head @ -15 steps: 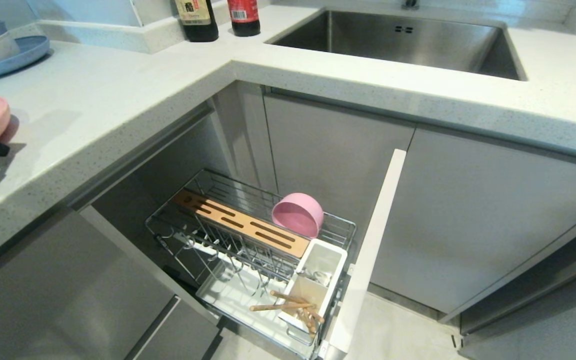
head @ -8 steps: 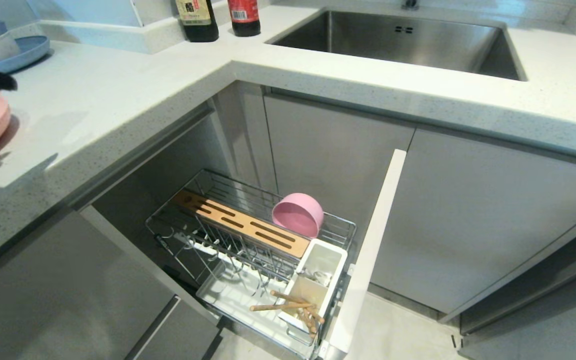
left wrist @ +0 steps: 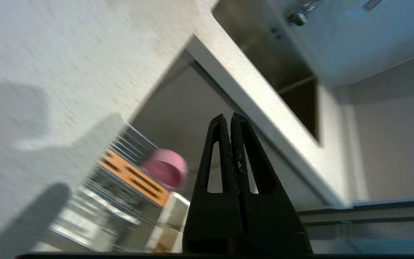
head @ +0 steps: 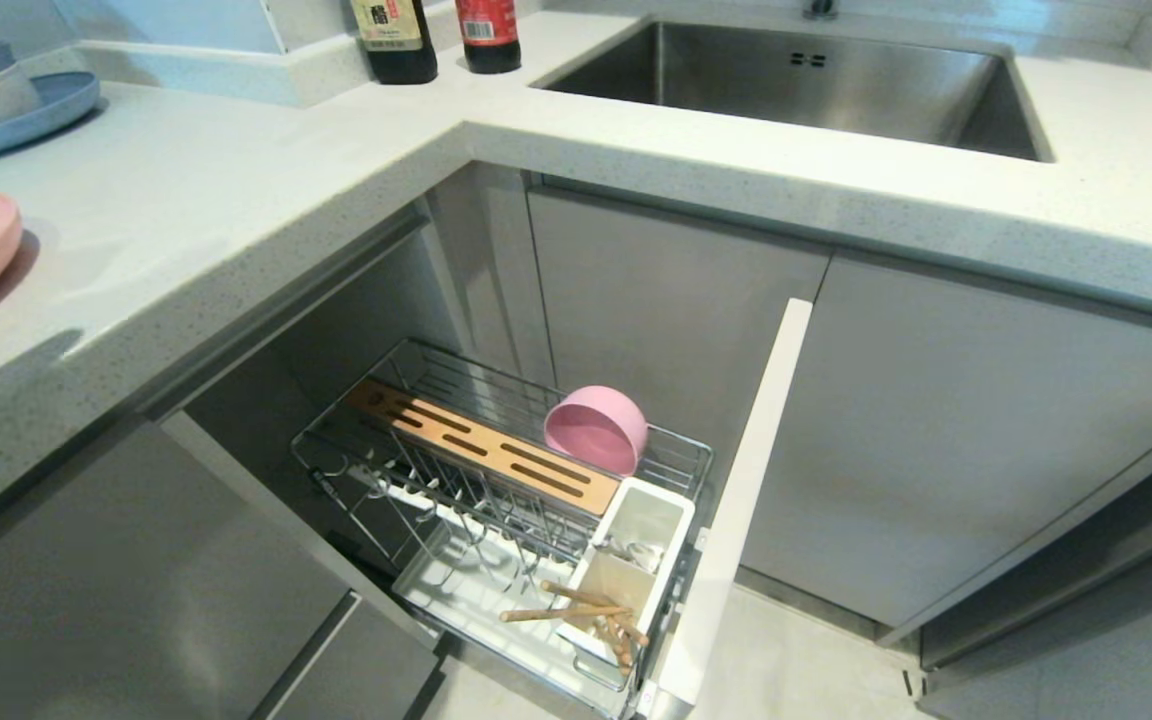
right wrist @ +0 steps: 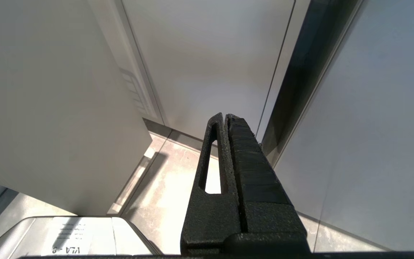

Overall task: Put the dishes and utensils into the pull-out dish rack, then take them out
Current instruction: Take the bowl out of the cupboard

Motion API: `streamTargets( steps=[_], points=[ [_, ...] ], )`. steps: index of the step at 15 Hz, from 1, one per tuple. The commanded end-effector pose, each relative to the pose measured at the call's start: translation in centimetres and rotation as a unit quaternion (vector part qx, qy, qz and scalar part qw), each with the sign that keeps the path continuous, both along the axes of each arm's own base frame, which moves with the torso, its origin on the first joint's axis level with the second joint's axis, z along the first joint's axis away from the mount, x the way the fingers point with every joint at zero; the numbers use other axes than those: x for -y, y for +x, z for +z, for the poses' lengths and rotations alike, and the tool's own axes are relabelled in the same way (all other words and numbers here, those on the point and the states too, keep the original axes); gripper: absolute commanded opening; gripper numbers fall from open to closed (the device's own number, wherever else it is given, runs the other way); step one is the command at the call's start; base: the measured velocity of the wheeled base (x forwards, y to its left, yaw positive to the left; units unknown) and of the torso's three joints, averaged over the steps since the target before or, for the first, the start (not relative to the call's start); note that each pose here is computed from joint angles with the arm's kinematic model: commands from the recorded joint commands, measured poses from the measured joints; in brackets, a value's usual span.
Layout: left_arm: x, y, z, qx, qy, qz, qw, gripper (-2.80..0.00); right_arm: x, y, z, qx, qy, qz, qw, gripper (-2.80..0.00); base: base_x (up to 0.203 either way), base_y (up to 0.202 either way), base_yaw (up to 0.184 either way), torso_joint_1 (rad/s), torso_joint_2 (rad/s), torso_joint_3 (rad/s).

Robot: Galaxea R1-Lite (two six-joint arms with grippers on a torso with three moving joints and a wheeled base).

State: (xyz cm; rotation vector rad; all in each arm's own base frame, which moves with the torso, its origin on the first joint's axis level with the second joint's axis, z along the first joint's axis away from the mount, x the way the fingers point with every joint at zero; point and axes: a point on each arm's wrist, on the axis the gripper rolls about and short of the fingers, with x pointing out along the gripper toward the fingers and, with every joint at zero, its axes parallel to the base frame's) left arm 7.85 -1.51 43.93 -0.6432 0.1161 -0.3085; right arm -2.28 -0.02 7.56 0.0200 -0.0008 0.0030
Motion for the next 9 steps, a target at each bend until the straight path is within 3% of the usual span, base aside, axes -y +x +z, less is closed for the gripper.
streamTargets(
  steps=[1,5,7,9],
  points=[
    [0.3,-0.6,-0.4,-0.022,-0.052,-0.011,0.9984,-2.80,0.0,0.0,0.0,0.000,0.000,0.001,1.000,-2.80,0.000,0.000,0.000,0.000,0.00,0.000],
    [3.5,2.2,-2.2,-0.082,-0.042,-0.047,0.9946,-2.80,0.0,0.0,0.0,0.000,0.000,0.000,1.000,-2.80,0.000,0.000,0.000,0.000,0.00,0.000],
    [6.8,4.2,-4.5,-0.135,-0.008,-0.039,0.9901,-2.80,0.0,0.0,0.0,0.000,0.000,0.000,1.000,-2.80,0.000,0.000,0.000,0.000,0.00,0.000],
    [10.7,6.4,-7.8,-0.196,0.032,-0.034,0.9795,-2.80,0.0,0.0,0.0,-0.001,0.000,0.000,1.000,-2.80,0.000,0.000,0.000,0.000,0.00,0.000]
  ],
)
